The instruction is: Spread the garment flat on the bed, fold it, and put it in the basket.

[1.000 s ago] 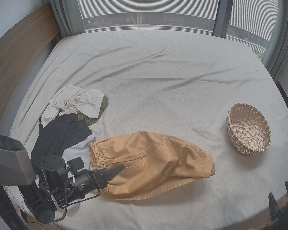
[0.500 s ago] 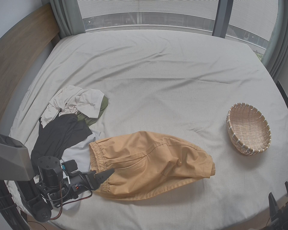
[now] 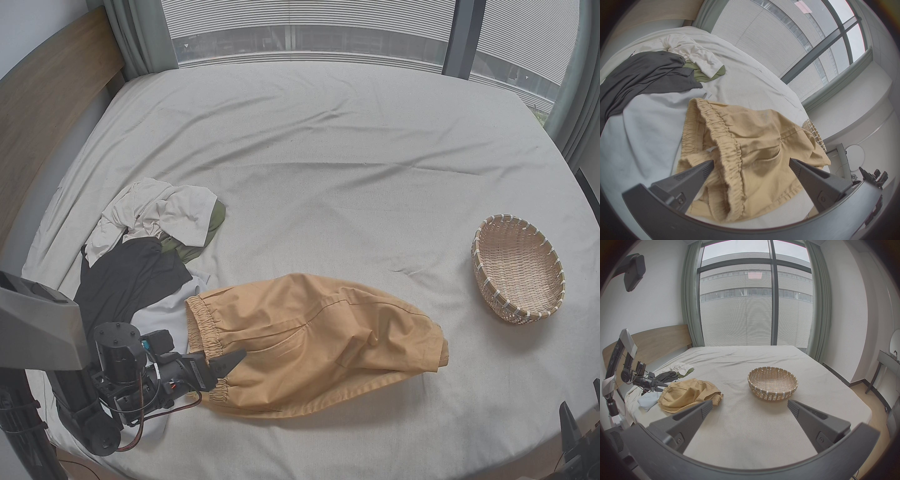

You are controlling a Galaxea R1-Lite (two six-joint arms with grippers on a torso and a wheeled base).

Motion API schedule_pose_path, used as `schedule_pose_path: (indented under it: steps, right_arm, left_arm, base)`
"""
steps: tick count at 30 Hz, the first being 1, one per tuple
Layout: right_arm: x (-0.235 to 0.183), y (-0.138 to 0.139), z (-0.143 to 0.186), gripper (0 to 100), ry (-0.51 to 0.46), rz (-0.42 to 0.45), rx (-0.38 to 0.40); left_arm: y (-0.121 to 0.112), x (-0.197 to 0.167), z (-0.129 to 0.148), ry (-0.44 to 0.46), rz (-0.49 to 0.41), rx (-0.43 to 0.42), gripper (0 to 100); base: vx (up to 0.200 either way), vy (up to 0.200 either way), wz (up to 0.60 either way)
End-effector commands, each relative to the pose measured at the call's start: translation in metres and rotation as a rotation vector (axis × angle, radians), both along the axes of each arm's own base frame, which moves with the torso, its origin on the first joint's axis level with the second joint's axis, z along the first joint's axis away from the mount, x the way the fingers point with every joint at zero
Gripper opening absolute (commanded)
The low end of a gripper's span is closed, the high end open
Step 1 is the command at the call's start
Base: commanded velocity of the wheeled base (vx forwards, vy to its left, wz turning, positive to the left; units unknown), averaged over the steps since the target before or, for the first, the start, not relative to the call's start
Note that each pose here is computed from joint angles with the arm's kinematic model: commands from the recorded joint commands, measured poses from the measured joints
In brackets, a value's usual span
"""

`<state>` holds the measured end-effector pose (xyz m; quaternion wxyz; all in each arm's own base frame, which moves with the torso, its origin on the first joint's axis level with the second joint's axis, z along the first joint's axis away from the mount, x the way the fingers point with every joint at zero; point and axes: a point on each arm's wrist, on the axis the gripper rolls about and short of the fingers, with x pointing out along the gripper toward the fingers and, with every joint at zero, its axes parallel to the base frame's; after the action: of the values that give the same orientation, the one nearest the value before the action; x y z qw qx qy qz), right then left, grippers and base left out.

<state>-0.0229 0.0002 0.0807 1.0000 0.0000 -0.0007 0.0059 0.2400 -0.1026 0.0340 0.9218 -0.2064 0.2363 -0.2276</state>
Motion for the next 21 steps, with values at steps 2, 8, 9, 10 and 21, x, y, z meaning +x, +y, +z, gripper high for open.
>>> schedule_pose_path:
  steps: [2,8,9,10,21]
  right_arm:
    - [0.0002,0.0000,-0.0052,100,0.003,0.001,0.000]
    - [0.0002,0.0000,-0.0052,100,0.003,0.001,0.000]
    - [0.0002,0.0000,-0.0052,100,0.003,0.002,0.000]
    - [0.0002,0.0000,-0.0052,100,0.003,0.001,0.000]
    - [0.0002,0.0000,-0.0052,100,0.003,0.001,0.000]
  left_arm:
    - [-0.0066,0.0076,-0.0033,-0.009,-0.012,-0.004,100]
    - [-0.0123,0.0094,-0.0074,-0.005,-0.029,0.002,100]
    - [-0.0124,0.0095,-0.0083,-0.002,-0.029,0.003,100]
    - [-0.0129,0.0097,-0.0085,-0.002,-0.030,0.003,100]
    - [-0.0163,0.0120,-0.0119,-0.014,-0.047,0.024,0]
  base:
    - [0.000,0.000,0.00]
    - [0.000,0.000,0.00]
    - [0.000,0.000,0.00]
    - [0.000,0.000,0.00]
    - [0.000,0.000,0.00]
